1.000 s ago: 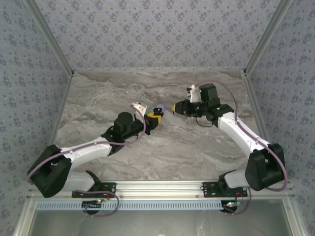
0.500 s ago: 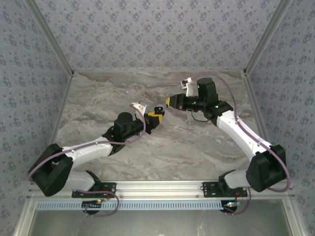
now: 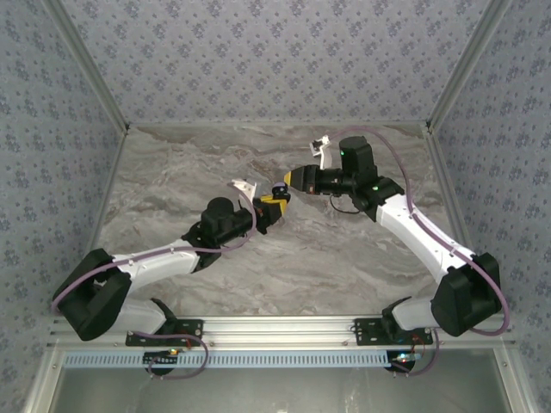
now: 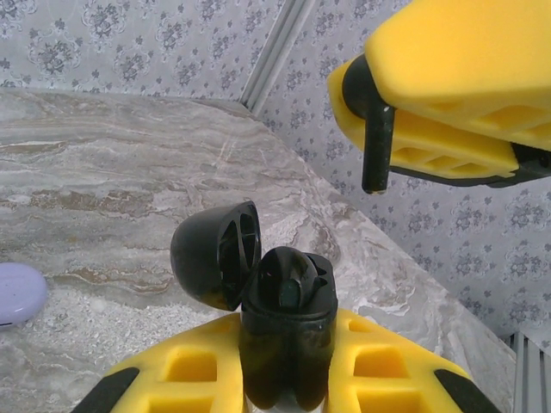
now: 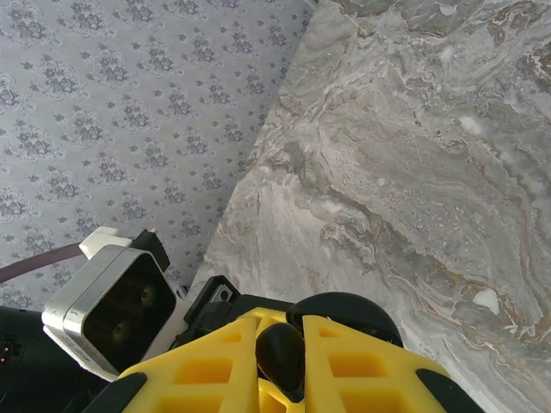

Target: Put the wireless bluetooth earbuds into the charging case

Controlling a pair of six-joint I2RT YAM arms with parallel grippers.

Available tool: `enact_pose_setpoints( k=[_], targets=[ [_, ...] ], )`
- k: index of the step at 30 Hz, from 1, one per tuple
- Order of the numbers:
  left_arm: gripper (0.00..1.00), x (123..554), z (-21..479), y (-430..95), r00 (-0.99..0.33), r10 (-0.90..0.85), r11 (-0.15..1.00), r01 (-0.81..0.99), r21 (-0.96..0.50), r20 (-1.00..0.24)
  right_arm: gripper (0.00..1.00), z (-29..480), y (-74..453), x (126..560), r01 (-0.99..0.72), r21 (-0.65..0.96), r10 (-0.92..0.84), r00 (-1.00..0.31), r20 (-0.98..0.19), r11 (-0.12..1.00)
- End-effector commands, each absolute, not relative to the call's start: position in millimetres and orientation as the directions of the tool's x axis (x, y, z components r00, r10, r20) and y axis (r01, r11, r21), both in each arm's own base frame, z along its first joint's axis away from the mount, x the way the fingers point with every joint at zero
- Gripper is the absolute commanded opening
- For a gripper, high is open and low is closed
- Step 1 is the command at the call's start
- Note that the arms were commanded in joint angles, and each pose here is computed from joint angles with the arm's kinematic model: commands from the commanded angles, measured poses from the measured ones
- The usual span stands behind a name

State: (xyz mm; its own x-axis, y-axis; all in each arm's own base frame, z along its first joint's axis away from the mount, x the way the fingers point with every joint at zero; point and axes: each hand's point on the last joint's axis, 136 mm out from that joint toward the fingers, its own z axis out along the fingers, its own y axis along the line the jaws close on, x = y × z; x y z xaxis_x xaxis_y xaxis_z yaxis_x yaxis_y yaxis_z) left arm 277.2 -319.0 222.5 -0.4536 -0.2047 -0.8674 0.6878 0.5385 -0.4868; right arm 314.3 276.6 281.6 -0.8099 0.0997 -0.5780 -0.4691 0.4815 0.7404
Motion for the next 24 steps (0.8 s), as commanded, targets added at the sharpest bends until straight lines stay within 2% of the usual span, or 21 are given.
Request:
enact_pose_setpoints(
  k=[1,24],
  targets=[
    [0.16,280.6,249.5,-322.4,-0.406,-0.275,0.510,0.706,-0.491,-0.871,0.18,304.0,281.1,313.4,-0.510,0.734,0.108,-0.785,-0.610,0.448],
    [0.17,277.4,263.3,-324.5,-0.372,-0.300,0.475,0.740,-0.476,-0.878,0.19,296.7,284.6,315.0,-0.494,0.741,0.096,-0.800,-0.592,0.456]
  ],
)
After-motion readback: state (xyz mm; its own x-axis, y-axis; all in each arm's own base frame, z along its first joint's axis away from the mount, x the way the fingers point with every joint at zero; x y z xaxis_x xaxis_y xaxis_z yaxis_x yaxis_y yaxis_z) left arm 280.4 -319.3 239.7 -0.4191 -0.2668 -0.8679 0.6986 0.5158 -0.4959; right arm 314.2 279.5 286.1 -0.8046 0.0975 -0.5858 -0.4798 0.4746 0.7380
